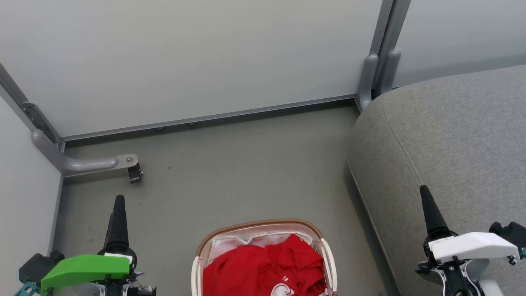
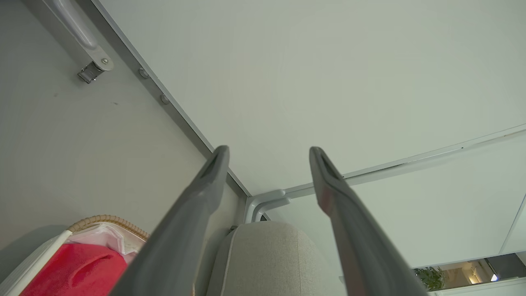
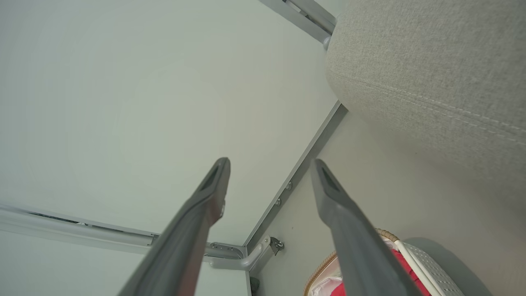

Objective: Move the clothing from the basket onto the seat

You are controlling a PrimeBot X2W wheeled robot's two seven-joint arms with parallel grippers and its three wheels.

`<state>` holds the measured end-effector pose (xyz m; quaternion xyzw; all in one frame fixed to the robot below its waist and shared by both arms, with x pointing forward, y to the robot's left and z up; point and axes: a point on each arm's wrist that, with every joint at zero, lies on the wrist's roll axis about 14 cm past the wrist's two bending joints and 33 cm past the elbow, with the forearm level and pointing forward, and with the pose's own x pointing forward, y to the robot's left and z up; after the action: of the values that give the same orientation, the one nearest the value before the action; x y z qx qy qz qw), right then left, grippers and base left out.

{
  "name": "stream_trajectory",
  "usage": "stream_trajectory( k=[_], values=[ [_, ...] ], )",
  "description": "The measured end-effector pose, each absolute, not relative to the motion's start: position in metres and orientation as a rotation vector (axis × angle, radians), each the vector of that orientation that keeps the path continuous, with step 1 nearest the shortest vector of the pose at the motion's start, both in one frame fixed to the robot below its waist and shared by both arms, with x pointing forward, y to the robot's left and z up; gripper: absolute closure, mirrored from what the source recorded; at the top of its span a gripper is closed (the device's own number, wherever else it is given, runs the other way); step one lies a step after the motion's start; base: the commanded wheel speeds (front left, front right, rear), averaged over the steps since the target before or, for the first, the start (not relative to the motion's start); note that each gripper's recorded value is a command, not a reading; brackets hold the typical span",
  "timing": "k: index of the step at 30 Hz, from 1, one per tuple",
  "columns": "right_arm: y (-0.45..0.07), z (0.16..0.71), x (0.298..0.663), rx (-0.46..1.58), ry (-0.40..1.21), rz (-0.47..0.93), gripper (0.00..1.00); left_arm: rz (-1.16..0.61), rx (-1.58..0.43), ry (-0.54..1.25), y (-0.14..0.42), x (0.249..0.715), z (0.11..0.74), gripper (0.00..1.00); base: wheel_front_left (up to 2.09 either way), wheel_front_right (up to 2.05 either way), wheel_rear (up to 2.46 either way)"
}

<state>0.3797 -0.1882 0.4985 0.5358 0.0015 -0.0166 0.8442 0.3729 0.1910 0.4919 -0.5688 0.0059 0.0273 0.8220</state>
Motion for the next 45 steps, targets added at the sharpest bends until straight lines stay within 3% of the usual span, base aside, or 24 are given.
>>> stream_trajectory(
  k=[25,45],
  values=[
    [-0.168,0.509,0.381,0.74,-0.023,0.046,0.0,0.016,-0.767,0.02,0.176,0.368,0.493,0.0,0.0,0.0,0.0],
    [-0.15,0.507,0.38,0.518,-0.024,0.105,0.0,-0.005,-0.573,0.048,0.165,0.363,0.481,0.0,0.0,0.0,0.0]
  ],
)
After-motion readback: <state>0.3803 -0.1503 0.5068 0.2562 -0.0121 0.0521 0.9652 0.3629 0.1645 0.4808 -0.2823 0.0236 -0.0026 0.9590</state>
